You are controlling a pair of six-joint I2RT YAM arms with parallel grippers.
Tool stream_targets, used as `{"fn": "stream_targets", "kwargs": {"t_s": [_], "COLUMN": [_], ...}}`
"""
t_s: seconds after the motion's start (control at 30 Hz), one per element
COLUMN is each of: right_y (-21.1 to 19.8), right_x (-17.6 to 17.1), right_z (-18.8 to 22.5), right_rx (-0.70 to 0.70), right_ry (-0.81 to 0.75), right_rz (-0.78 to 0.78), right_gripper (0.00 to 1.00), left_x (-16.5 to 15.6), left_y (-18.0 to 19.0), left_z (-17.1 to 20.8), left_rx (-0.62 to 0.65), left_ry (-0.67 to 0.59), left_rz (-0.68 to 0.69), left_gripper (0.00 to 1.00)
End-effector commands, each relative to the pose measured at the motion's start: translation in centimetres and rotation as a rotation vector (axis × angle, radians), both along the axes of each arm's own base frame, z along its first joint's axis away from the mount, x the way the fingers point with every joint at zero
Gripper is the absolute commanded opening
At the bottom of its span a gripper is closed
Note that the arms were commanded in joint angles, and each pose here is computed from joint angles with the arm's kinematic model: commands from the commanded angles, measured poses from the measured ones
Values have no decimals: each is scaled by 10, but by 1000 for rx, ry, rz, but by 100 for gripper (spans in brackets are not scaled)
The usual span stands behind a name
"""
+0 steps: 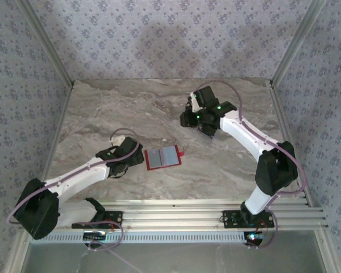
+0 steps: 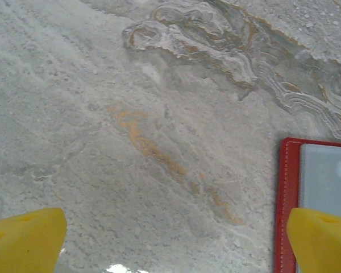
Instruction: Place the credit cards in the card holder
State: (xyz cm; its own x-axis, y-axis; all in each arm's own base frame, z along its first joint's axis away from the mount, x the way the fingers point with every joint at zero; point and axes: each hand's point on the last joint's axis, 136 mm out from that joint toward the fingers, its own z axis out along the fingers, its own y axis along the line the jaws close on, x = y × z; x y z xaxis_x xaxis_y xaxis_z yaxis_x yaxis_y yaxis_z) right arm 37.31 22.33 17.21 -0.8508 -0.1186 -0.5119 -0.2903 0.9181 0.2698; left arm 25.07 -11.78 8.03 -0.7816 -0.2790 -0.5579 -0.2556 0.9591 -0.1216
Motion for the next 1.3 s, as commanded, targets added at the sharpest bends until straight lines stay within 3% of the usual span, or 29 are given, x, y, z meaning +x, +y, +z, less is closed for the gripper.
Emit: {"fn": "stream_targets", "kwargs": {"t_s": [0.0, 0.2, 0.4, 0.9, 1.27], "right_y": [-62, -89, -92, -79, -74], "right_x": [-2, 15, 25, 37, 25], "right_z": [-31, -55, -66, -87, -85], "right_rx": [-362, -593, -657, -685, -633], "right_ry": [45, 51, 34, 51, 71], "right_rz": [15, 20, 7, 45, 65], "right_gripper": [48, 46, 46, 45, 23], "left_x": [10, 13, 11, 11, 12], "left_y": [-11, -19, -21, -24, -25], "left_z": [11, 8, 4, -3, -7], "left_rx": [-9, -17, -26, -24, -23], "left_ry": [-14, 2, 10, 24, 32], "left_rz": [-37, -51, -51, -56, -61], "left_gripper": [100, 100, 100, 100, 100]}}
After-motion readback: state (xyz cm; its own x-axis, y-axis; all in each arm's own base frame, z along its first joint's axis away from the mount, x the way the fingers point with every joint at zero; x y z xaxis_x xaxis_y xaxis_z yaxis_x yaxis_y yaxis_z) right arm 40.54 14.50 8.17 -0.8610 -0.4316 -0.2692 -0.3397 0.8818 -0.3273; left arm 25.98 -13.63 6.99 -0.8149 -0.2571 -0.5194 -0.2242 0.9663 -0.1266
